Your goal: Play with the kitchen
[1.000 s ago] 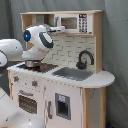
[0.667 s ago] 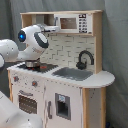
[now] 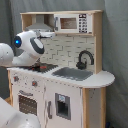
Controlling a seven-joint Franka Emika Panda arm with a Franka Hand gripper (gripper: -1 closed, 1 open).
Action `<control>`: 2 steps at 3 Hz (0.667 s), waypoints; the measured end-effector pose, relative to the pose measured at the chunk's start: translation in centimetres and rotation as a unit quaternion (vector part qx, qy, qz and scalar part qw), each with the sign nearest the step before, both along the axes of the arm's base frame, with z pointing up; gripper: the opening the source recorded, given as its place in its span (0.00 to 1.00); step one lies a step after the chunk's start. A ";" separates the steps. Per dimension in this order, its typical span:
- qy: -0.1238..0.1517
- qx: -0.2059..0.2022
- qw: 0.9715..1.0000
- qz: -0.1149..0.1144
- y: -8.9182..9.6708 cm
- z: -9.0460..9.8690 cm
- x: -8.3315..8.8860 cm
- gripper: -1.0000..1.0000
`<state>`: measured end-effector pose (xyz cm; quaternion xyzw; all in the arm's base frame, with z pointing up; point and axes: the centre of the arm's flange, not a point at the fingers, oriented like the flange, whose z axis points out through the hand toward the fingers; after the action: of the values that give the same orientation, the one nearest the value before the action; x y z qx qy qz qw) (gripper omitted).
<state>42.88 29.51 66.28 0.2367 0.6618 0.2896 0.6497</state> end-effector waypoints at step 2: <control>0.003 0.026 1.000 -0.013 0.0 -2.7 -3.1 1.00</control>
<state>39.79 29.52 63.55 0.2633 0.6528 0.2976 0.6449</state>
